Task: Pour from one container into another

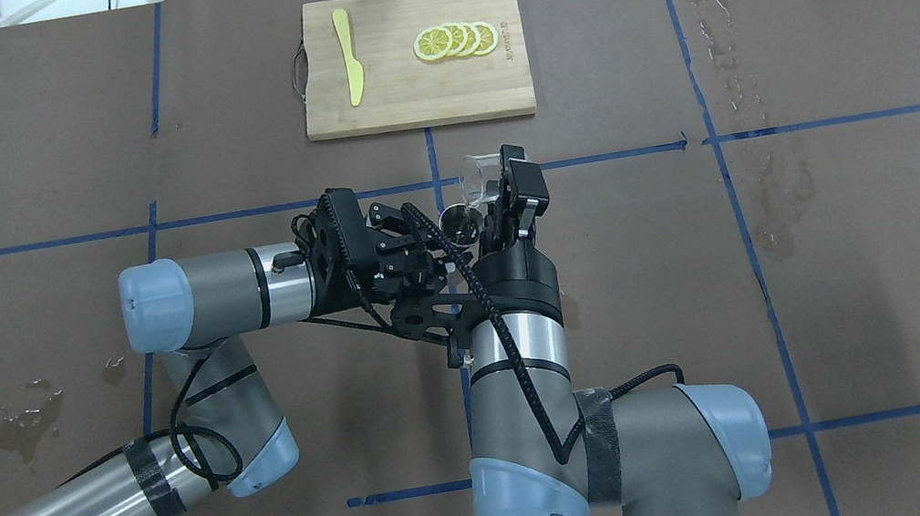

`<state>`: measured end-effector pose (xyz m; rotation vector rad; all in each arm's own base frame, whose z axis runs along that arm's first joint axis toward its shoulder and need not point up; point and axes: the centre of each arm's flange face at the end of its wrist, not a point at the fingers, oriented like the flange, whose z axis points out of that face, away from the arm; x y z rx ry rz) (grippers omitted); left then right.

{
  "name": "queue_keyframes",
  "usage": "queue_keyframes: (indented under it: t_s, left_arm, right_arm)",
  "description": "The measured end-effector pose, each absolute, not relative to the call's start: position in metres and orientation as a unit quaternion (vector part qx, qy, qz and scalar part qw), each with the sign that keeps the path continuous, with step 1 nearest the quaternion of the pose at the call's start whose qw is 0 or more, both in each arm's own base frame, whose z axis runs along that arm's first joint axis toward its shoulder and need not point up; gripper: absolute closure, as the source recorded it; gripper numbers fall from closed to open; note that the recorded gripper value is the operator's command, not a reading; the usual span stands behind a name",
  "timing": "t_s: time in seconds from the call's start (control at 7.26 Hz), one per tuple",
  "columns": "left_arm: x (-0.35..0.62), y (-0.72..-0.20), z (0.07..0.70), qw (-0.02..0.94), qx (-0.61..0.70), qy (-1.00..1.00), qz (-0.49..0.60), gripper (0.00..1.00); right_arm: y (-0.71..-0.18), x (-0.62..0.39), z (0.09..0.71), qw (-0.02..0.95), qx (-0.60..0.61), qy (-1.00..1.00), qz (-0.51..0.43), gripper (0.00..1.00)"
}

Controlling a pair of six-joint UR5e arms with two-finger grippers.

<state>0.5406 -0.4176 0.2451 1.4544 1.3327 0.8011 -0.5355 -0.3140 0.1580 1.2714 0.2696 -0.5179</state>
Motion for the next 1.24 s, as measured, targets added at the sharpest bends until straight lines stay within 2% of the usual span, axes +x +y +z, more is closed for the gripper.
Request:
queue_keyframes:
  t_s: [1.24]
  left_arm:
    - [0.5413, -0.4155, 0.2444, 0.483, 0.597, 0.549, 0.33, 1.0]
  right_arm:
    - [-0.3145, -0.5344, 0.1542, 0.751, 0.586, 0.155, -0.262, 1.0]
